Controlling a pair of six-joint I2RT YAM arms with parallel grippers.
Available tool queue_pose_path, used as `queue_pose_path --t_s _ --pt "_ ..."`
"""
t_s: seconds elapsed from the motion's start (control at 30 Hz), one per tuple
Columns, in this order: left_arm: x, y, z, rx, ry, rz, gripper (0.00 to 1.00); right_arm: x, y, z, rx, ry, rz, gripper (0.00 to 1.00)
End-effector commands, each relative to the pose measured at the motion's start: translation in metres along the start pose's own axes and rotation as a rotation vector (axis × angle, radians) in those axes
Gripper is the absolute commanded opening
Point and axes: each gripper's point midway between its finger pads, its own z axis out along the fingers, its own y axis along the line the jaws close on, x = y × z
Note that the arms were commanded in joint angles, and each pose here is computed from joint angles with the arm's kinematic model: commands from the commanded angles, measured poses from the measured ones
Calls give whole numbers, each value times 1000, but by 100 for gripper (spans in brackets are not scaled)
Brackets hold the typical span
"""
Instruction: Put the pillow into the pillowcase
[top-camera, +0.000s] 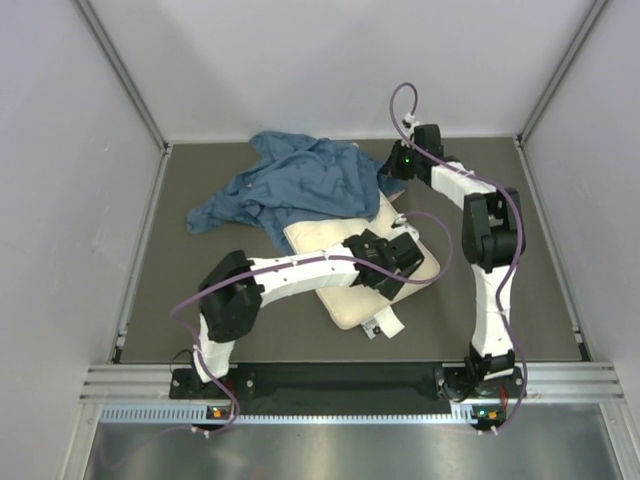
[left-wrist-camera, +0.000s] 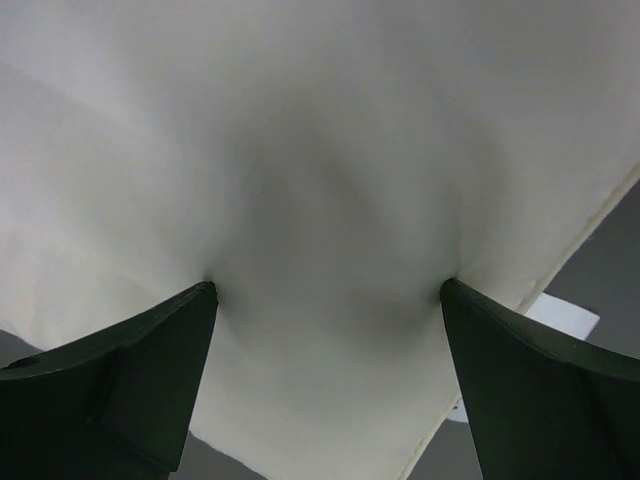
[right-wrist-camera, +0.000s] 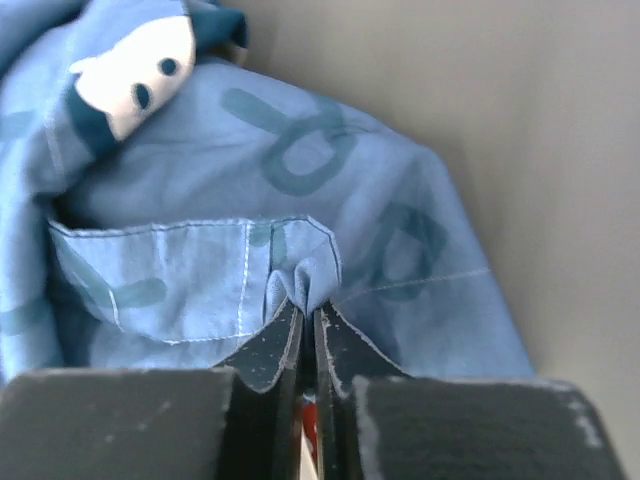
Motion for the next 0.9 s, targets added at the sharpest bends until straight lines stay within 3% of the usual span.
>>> queue_pose_path --t_s 0.0,0.17,0.27,0.37,0.43,0.67,0.87 --pt "-4 9 14 -110 -8 -23 99 -28 4 -24 30 -65 -20 0" --pt "7 35 43 -239 43 -12 95 13 -16 -62 126 -24 45 0" --pt "6 70 52 -336 72 -35 82 38 -22 -88 171 -4 78 0" --pt "-1 99 47 -381 70 -76 37 64 -27 -109 202 20 96 0" --pt "-8 115 38 -416 53 -86 0 82 -29 -123 220 39 106 0" --pt "-37 145 -8 -451 -32 -154 0 119 -28 -160 250 69 130 0" --pt "-76 139 -41 -363 -118 -216 0 139 -30 -176 276 115 119 0"
